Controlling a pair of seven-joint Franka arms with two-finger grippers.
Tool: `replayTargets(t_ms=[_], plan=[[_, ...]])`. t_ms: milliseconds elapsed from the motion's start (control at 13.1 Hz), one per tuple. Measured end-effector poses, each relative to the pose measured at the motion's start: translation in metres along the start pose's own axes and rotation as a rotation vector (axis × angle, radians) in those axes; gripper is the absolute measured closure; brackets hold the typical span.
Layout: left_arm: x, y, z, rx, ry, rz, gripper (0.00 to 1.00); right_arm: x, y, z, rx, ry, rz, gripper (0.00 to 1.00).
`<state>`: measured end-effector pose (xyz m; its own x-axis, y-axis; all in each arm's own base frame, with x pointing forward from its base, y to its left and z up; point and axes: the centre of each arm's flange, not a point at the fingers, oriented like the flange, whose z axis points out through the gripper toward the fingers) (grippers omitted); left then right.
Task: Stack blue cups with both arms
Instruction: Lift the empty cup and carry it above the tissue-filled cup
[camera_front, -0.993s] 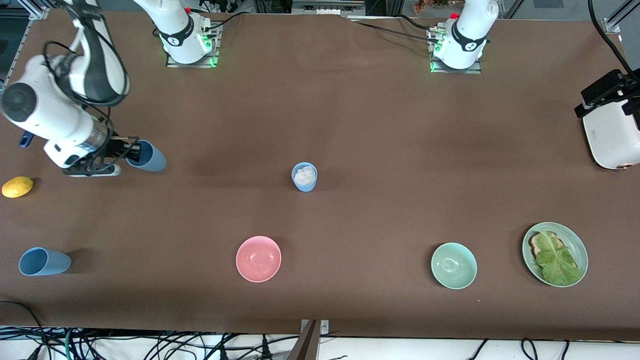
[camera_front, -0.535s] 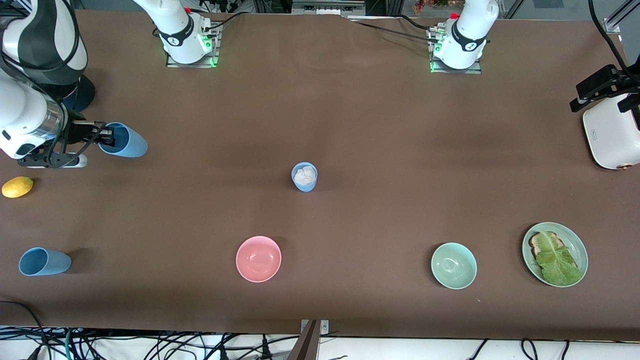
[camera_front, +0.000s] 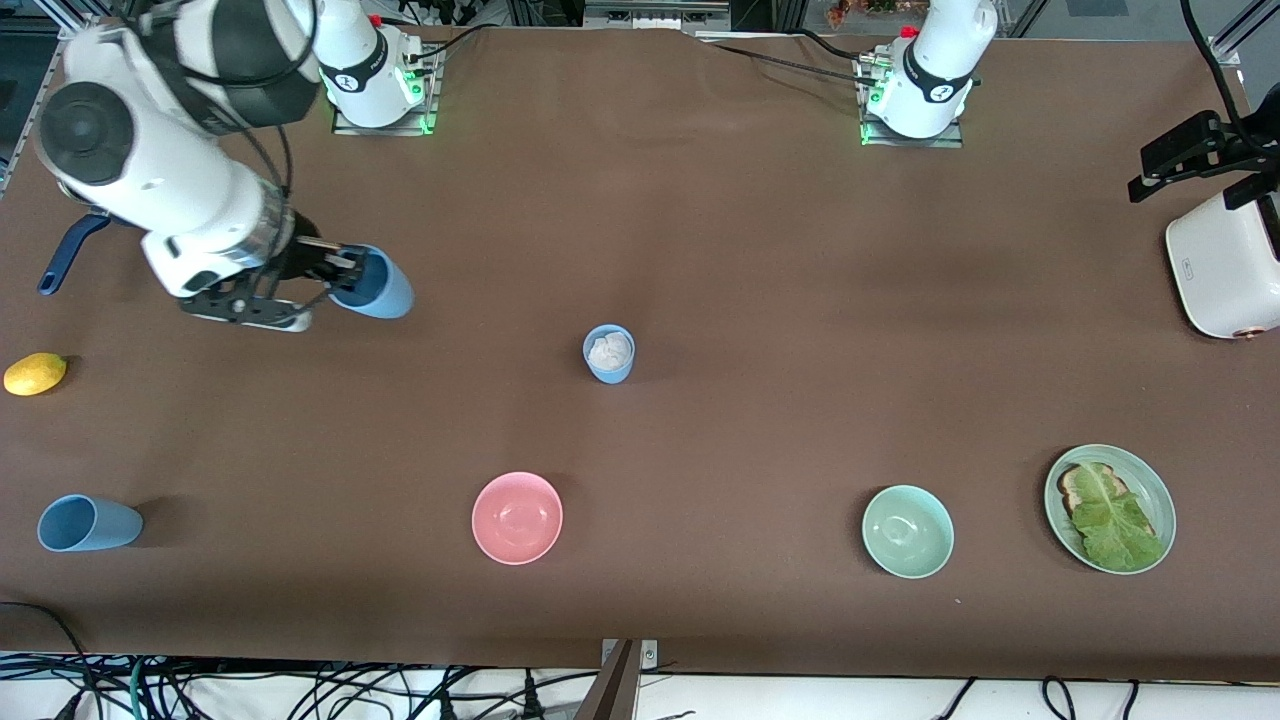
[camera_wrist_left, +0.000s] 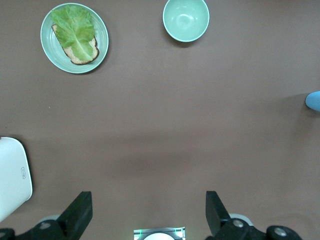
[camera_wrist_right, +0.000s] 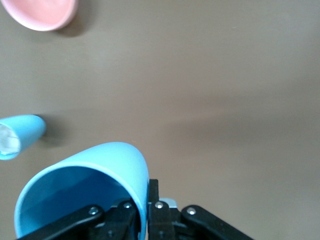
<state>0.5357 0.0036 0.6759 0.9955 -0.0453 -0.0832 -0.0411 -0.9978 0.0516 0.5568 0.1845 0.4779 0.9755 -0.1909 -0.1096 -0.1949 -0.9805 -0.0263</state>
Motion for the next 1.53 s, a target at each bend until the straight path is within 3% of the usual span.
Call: replayTargets(t_ms=[382,764,1528], plan=[[-0.009,0.008,0.009,0.001,-0.028,0.015,0.00,-0.036,-0.119,0.041,0.056,0.047,0.124,0.95],[-0.013,0.012,0.024,0.000,-0.064,0.022,0.00,-0.045,-0.204,0.079,0.025,0.086,0.199,0.95],[-0.010,0.025,0.029,-0.011,-0.074,0.045,0.00,-0.051,-0.251,0.147,-0.008,0.114,0.162,0.95]])
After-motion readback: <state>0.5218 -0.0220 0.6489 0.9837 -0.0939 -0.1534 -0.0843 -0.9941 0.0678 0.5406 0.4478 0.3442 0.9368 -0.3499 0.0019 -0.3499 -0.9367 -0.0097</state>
